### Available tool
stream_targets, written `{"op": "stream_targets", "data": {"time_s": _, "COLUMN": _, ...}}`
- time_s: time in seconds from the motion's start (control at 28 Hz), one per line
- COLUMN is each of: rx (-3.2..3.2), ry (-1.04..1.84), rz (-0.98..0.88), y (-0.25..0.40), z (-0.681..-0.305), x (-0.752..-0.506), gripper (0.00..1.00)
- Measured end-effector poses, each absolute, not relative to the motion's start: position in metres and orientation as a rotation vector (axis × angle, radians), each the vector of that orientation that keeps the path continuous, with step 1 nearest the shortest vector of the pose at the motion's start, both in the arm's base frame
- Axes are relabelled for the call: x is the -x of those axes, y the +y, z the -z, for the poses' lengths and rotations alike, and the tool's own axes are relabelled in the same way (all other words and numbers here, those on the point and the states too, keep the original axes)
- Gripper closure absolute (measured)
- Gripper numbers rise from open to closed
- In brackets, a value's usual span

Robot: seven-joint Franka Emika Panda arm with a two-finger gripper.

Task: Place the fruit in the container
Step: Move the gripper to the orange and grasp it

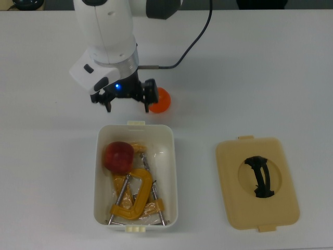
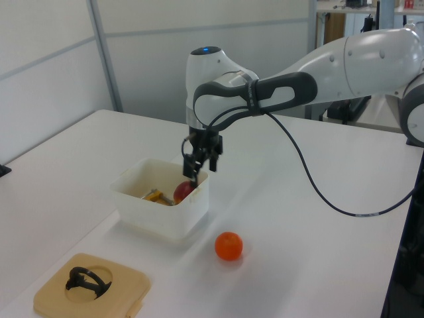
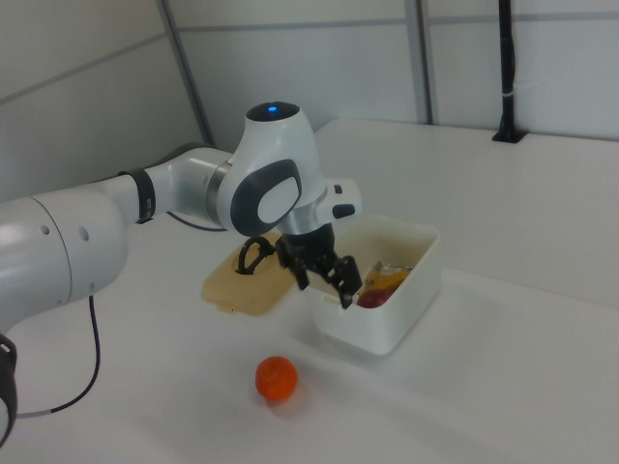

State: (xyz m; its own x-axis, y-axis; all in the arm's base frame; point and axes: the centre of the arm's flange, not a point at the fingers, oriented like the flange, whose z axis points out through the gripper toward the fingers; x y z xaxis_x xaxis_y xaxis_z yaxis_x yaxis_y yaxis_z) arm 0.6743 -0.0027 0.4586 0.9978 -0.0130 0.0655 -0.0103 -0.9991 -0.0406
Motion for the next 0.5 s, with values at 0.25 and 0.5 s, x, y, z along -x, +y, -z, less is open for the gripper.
{"op": "stream_targets", "data": {"time_s": 0.25, "rx": 3.133, "ry": -0.128, "rz": -0.183, "y": 0.031, "z": -0.429, "x": -0.649, "gripper": 0.0}}
{"op": "stream_targets", "data": {"time_s": 0.5, "rx": 3.166, "ry": -0.259, "rz": -0.339, "y": 0.067, "z": -0.384, "x": -0.629, "gripper": 0.0}}
